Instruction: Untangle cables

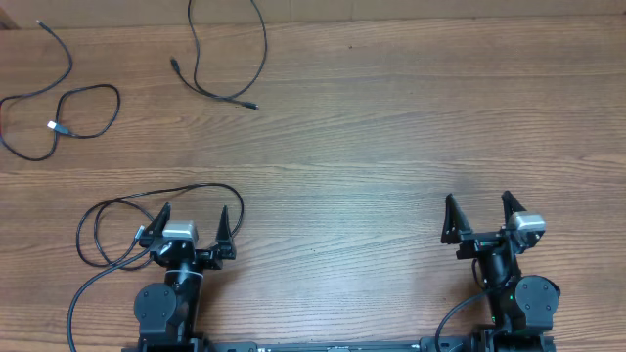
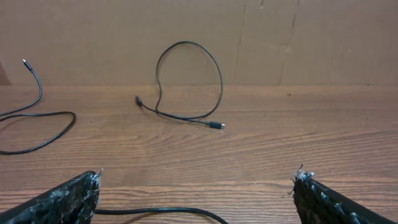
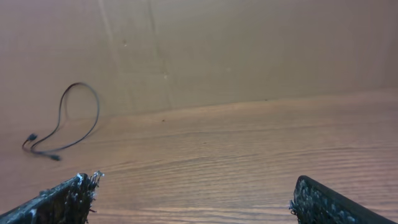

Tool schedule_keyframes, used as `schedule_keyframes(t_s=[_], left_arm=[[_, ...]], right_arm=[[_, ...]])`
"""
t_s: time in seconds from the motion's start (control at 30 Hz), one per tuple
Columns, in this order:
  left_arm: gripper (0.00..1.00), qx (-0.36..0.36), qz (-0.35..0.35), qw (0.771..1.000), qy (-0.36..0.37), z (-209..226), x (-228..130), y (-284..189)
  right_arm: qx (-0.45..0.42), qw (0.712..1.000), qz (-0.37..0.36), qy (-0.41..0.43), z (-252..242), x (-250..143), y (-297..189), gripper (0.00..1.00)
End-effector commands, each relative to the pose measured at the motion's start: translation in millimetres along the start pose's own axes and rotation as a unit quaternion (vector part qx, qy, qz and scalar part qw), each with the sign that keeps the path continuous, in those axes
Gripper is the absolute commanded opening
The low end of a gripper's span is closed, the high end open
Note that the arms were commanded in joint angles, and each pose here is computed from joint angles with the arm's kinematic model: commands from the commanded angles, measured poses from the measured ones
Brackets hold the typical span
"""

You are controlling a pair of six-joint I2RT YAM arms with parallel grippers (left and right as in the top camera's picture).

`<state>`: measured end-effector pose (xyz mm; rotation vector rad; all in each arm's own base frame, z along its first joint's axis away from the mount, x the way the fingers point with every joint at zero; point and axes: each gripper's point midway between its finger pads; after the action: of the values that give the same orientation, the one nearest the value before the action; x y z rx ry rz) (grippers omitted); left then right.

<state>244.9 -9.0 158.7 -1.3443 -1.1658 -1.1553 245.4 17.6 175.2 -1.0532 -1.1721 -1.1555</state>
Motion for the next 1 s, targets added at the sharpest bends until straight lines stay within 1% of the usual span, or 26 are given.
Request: schedule_keyframes(t_s=[0.0, 0.17, 0.47, 0.6, 0.63, 0.97], left_arm=[[1.00, 0.004, -0.001, 1.000, 0.004, 1, -2, 0], [1.00, 0.004, -0.001, 1.000, 0.004, 1, -2, 0], [1.00, 0.004, -0.001, 1.000, 0.004, 1, -2, 0], [1.00, 0.004, -0.001, 1.000, 0.004, 1, -2, 0], [1.00, 0.004, -0.001, 1.000, 0.004, 1, -2, 0], [0.99, 0.004, -0.001, 1.000, 0.004, 1, -2, 0]], right_arm=[[0.050, 0.997, 0.007, -0.052, 19, -7, 0, 1.00], [0.064, 0.996, 0.035, -0.053, 25, -20, 3, 1.00], [0.070, 0.995, 0.026, -0.062, 28, -16, 3, 1.00], [0.066, 0.996, -0.001, -0.067, 28, -4, -1, 1.00], [0.065, 0.995, -0.002, -0.080, 28, -4, -1, 1.00], [0.056, 0.995, 0.000, -0.079, 25, -5, 0, 1.00]])
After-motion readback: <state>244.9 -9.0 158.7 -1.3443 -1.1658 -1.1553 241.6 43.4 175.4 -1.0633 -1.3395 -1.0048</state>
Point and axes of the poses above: each gripper's point midway between its finger pads, its own y axis out along the fingers, its own z axis along the line the jaws close on, x = y × z, and after that the axes turned 2 degrees about -y, right-handed
